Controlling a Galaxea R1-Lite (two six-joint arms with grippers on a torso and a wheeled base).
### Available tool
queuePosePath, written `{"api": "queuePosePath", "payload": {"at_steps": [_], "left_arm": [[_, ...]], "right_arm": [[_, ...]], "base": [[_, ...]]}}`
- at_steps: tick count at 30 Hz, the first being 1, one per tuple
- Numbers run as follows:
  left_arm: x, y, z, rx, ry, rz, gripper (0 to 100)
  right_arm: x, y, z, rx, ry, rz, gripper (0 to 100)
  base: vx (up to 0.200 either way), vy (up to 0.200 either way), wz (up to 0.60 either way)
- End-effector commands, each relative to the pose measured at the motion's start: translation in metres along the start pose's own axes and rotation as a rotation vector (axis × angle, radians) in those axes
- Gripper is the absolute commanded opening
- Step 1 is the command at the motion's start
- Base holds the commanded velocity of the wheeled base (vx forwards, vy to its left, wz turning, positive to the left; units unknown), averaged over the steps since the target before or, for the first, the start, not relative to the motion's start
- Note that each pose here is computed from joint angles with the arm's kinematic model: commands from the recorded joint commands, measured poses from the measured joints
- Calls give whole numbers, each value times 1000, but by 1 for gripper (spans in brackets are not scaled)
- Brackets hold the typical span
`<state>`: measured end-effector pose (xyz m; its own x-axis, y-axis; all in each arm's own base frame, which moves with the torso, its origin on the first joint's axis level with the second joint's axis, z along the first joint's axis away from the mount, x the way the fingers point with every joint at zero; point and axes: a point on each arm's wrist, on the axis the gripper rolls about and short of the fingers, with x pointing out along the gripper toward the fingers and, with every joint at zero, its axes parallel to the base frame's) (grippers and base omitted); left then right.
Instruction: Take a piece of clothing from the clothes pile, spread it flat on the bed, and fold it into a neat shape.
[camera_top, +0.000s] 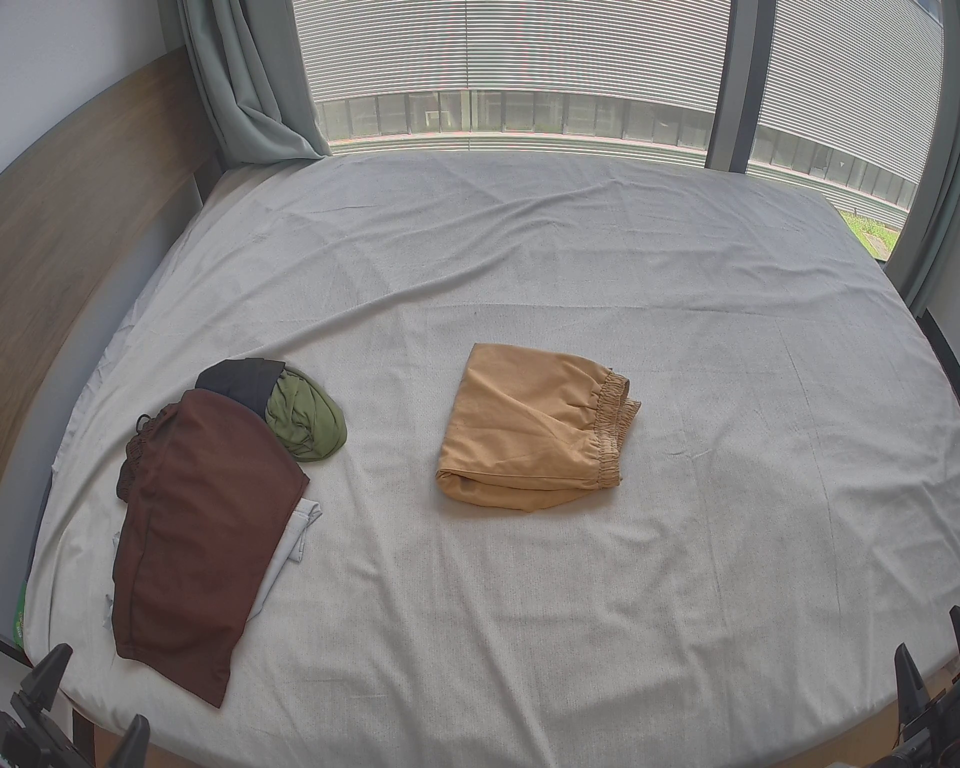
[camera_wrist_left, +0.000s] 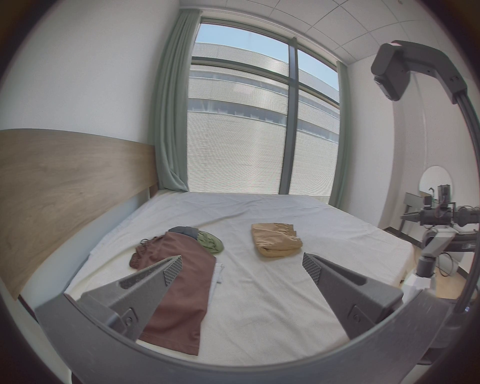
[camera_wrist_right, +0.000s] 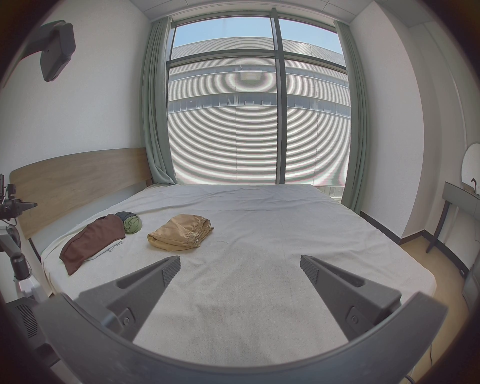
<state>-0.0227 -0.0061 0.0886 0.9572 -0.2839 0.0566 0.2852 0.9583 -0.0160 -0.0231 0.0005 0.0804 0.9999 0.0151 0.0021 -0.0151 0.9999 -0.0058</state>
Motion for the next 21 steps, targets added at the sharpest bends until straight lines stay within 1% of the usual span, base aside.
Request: {"api": "queuePosePath", "payload": {"at_steps": [1,3,5,7,8,9,10,11,12,14,21], "left_arm": [[-1,1,-5,3,-18,69,100],[-2,2,-5,1,-19,143,100],[-2,3,-5,1,-20,180,100],[-2,3,-5,1,-20,183,100],[-2,5,-6,18,-8,251,100],[-2,5,-9,27,16,282,100],[-3,7,-15,27,77,336,100],[-3,7,-15,29,91,346,100],[-3,7,-13,35,66,335,100],[-2,6,-12,32,55,318,100],[-3,6,-13,32,55,312,100]], "right_arm": [[1,0,-5,6,17,2,100],[1,0,-5,6,17,2,100],[1,0,-5,6,17,0,100],[1,0,-5,6,17,0,100],[1,0,-5,6,17,0,100],[1,0,-5,6,17,0,100],[1,0,-5,6,17,0,100],[1,0,-5,6,17,0,100],[1,0,-5,6,17,0,100],[1,0,-5,6,17,2,100],[1,0,-5,1,17,2,100]], "base": [[0,0,0],[0,0,0],[0,0,0],[0,0,0],[0,0,0],[0,0,0],[0,0,0],[0,0,0],[0,0,0],[0,0,0],[0,0,0]]}}
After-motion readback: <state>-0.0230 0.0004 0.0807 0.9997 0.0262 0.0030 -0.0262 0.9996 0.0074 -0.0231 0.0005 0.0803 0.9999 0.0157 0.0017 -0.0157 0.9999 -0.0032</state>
